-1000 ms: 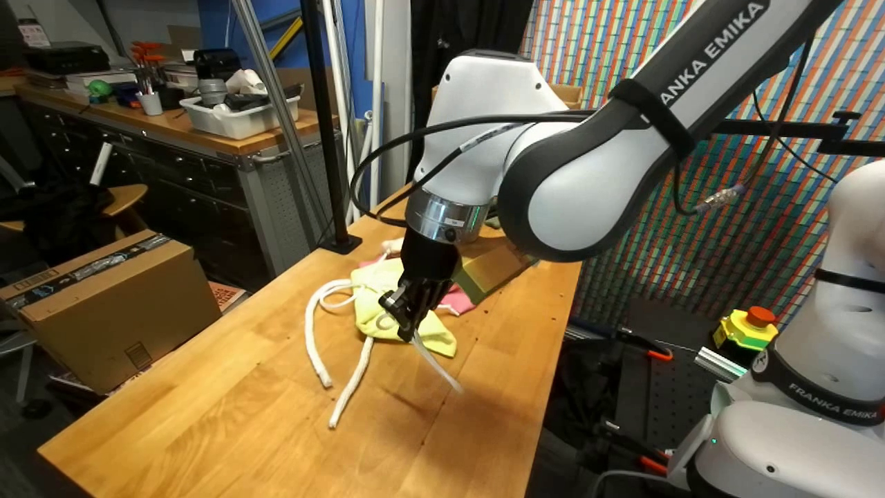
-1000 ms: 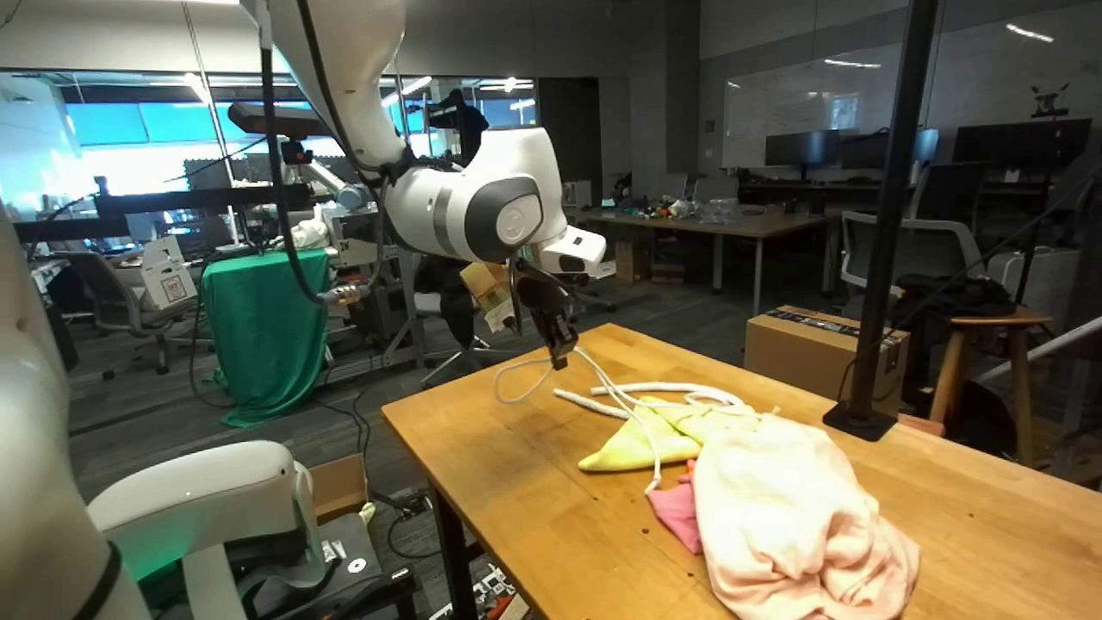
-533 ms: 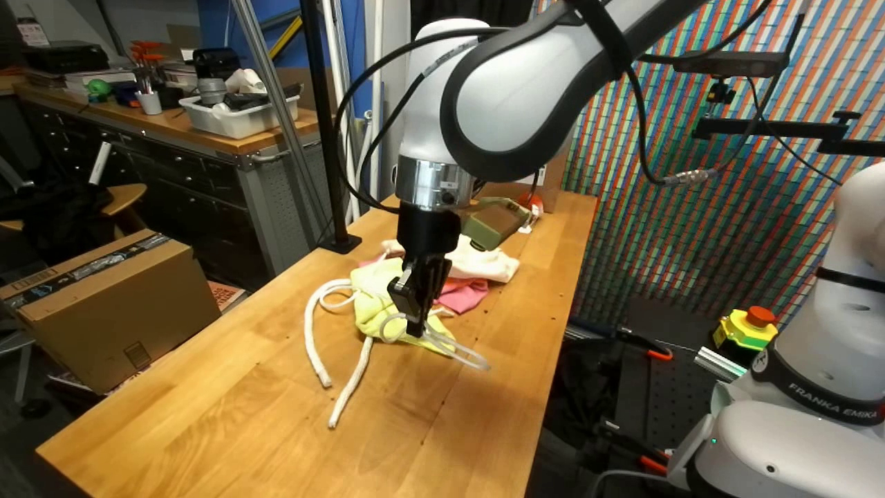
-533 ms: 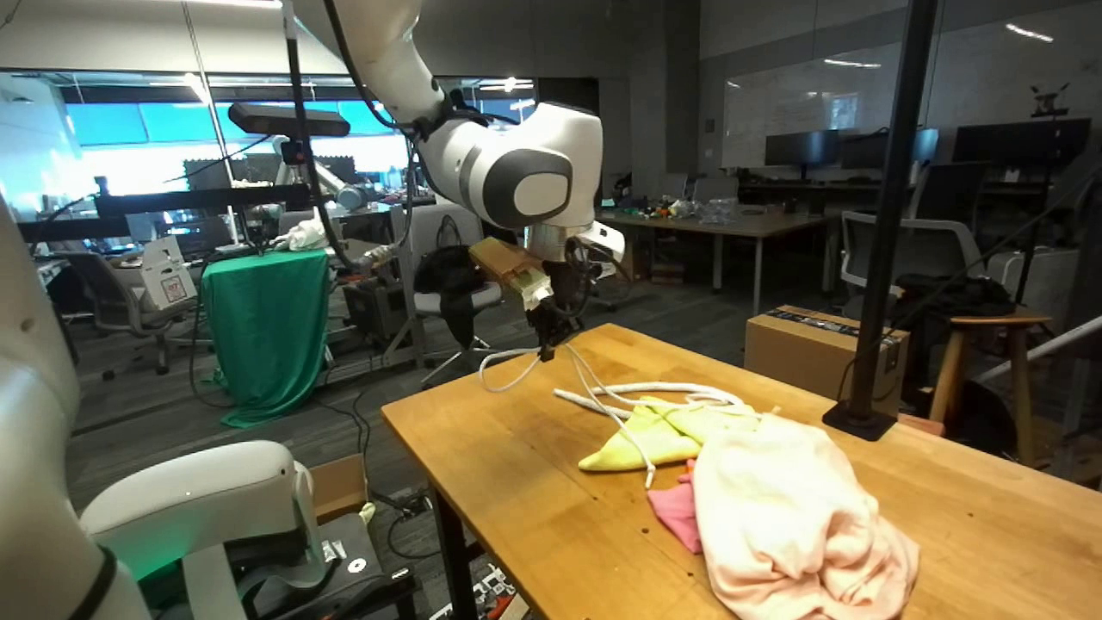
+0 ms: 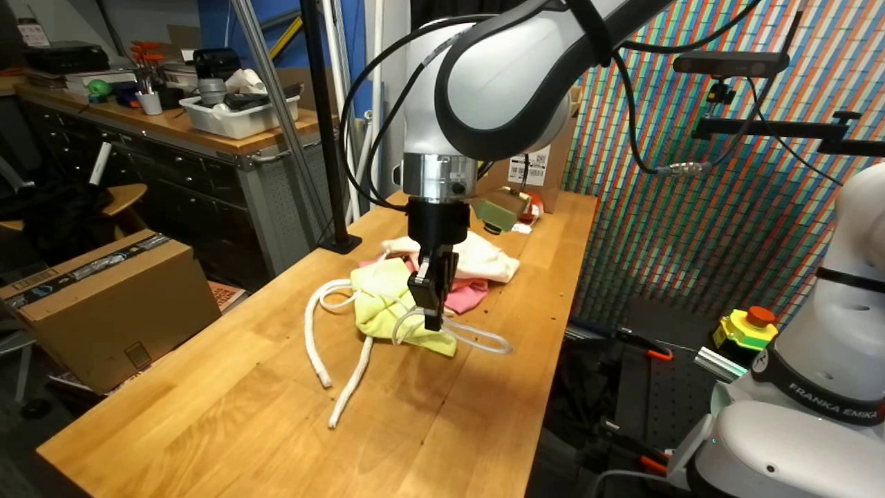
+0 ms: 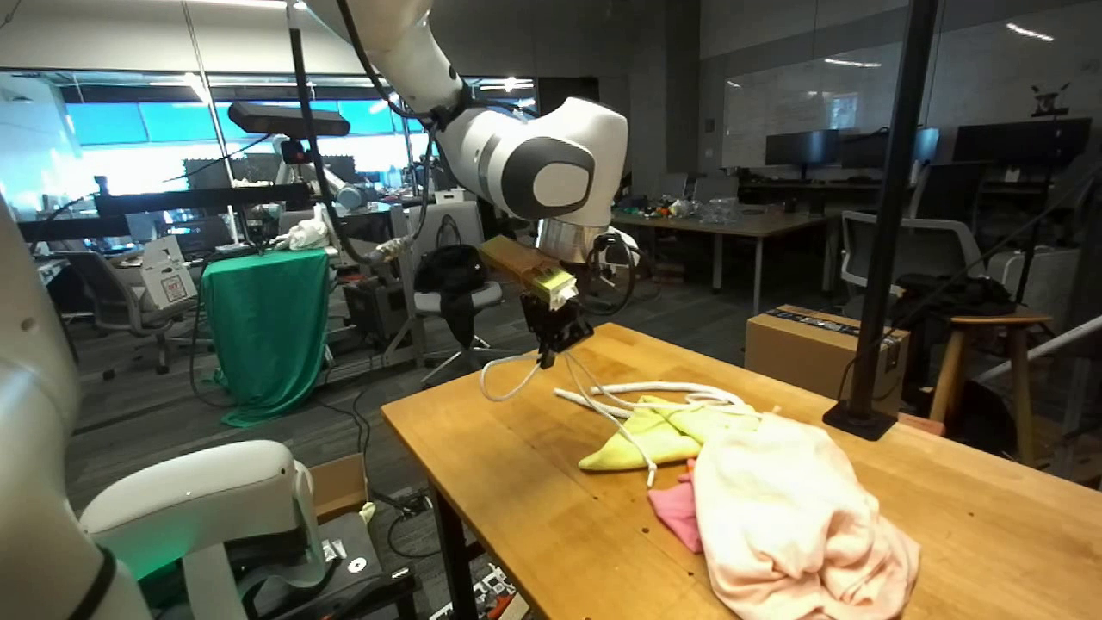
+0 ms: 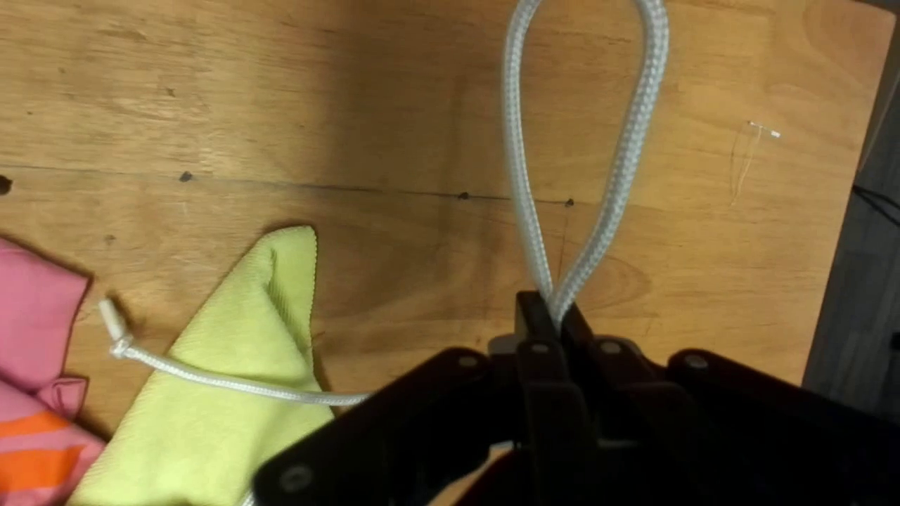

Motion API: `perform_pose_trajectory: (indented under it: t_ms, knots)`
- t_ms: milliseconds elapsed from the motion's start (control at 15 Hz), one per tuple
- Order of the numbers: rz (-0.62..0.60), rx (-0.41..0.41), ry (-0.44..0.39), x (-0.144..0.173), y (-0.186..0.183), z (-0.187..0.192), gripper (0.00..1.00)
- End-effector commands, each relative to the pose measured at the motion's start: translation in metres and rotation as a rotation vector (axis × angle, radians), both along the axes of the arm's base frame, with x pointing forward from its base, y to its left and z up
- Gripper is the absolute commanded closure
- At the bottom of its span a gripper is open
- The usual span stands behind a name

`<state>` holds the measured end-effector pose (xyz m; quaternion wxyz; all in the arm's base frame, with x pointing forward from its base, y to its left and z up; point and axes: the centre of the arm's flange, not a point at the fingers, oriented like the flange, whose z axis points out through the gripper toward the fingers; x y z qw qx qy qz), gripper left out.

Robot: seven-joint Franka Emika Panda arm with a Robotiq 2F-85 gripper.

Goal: Pick up the clothes from the table and put them around the table.

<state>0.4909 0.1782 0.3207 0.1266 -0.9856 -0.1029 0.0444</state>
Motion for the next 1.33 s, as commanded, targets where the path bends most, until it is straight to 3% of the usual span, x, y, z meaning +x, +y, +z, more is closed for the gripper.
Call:
perform_pose_trajectory:
  t_ms: [0, 267, 600, 667, 867, 1267]
  knots:
    - [0.104, 0.015, 0.036, -0.001, 0.000, 0.005, 0.99]
    - [0.301, -0.032, 0.147, -0.013, -0.002, -0.008, 0.99]
    - [0.501, -0.166, 0.149, -0.020, -0.001, -0.028, 0.99]
    - [0.470, -0.190, 0.102, -0.018, 0.001, -0.032, 0.99]
    - [0.334, -0.154, -0.016, -0.013, 0.004, -0.036, 0.99]
    - [0.037, -0.104, -0.134, -0.016, 0.012, -0.048, 0.99]
